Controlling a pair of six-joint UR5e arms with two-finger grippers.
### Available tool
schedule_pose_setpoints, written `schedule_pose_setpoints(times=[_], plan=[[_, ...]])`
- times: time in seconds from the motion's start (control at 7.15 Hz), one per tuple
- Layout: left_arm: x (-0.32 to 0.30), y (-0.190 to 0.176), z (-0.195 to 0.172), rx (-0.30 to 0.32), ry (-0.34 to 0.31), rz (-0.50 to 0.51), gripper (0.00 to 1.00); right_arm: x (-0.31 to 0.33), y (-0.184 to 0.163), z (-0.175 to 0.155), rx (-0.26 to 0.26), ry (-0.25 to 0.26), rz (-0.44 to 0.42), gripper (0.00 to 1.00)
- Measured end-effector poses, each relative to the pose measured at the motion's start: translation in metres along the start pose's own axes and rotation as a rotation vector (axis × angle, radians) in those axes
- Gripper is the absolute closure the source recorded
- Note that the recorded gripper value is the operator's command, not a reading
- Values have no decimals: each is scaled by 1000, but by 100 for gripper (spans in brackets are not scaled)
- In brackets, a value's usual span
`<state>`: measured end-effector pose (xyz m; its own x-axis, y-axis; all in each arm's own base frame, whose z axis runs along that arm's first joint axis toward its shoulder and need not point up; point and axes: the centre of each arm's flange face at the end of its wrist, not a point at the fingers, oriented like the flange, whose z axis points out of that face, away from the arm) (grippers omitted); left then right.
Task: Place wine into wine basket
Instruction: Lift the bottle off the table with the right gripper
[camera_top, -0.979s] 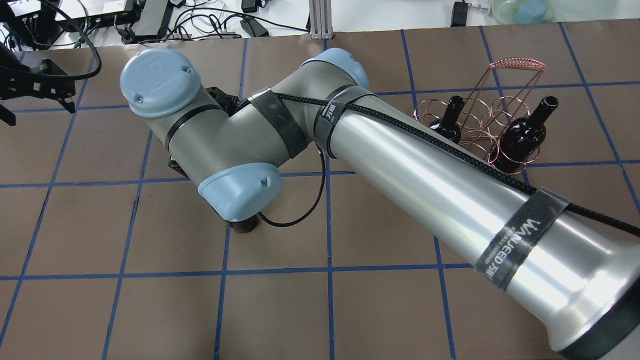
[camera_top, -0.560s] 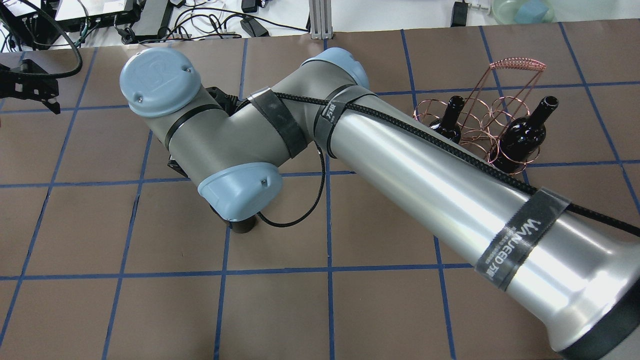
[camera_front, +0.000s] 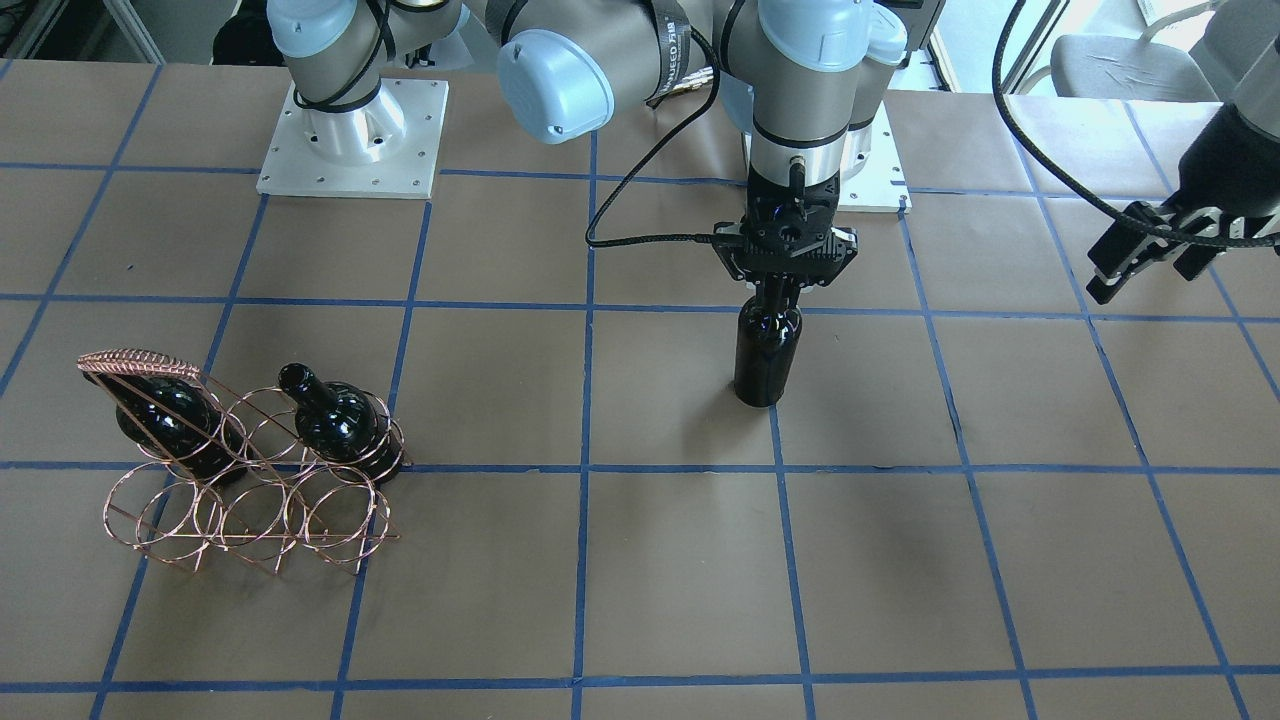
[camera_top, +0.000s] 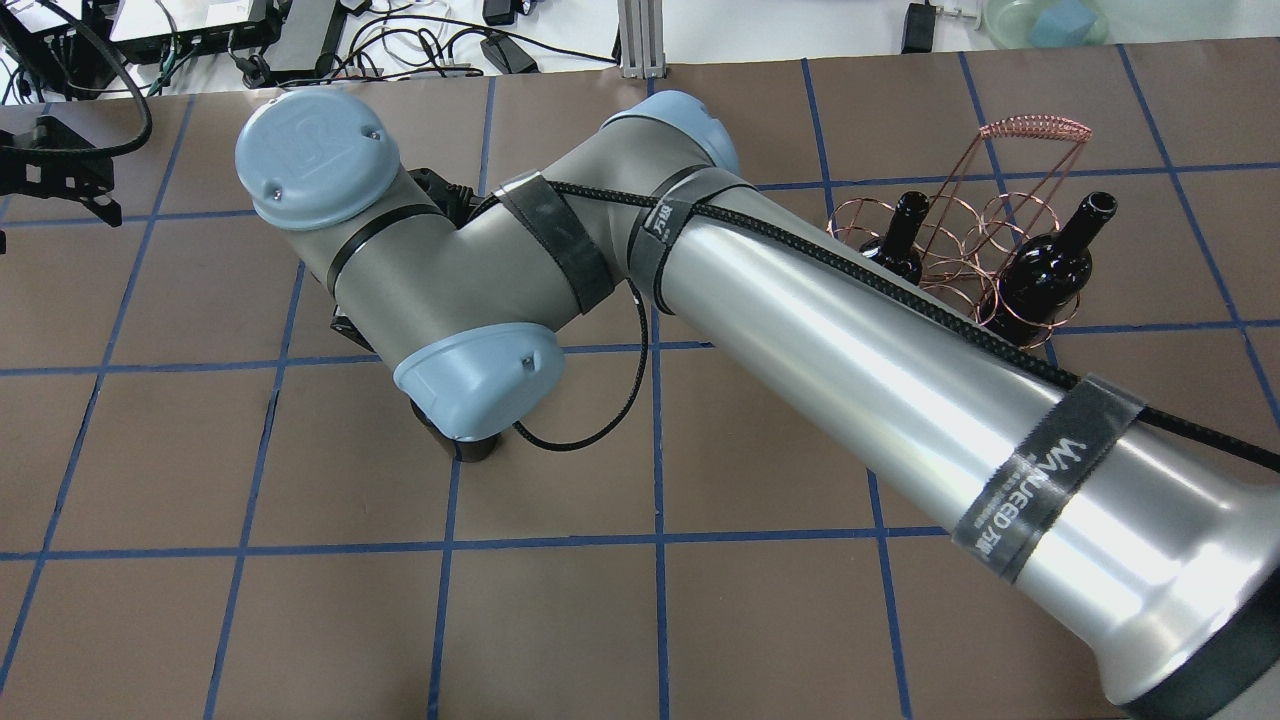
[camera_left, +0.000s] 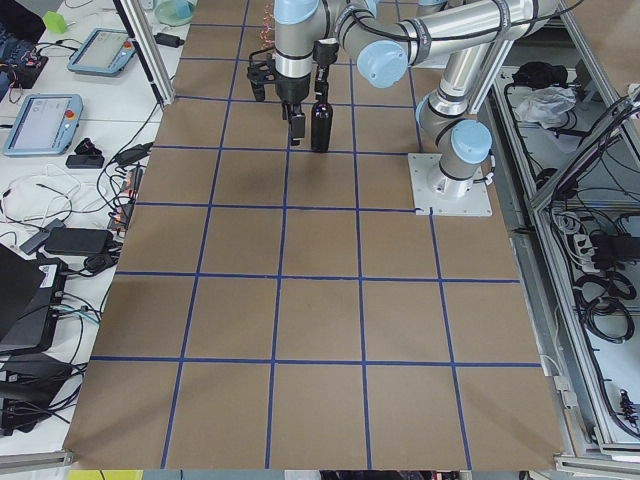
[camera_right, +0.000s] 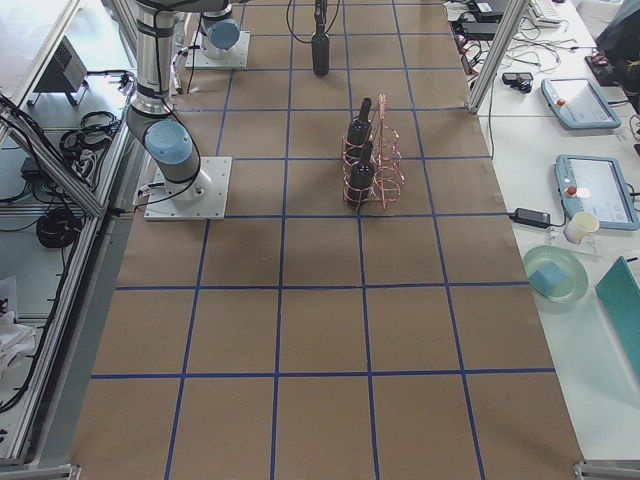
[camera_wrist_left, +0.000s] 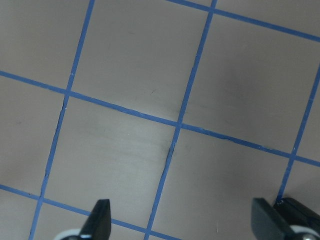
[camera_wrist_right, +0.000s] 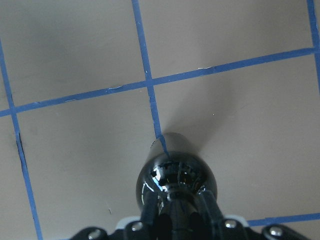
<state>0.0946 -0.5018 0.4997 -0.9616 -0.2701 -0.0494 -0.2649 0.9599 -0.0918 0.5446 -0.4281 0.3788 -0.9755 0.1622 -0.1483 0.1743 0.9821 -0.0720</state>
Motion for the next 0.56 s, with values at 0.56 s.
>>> schedule_pose_setpoints(times=[0.56], plan=[[1, 12, -25, -32, -57, 17, 0, 14, -16, -24, -13, -33, 19, 100]])
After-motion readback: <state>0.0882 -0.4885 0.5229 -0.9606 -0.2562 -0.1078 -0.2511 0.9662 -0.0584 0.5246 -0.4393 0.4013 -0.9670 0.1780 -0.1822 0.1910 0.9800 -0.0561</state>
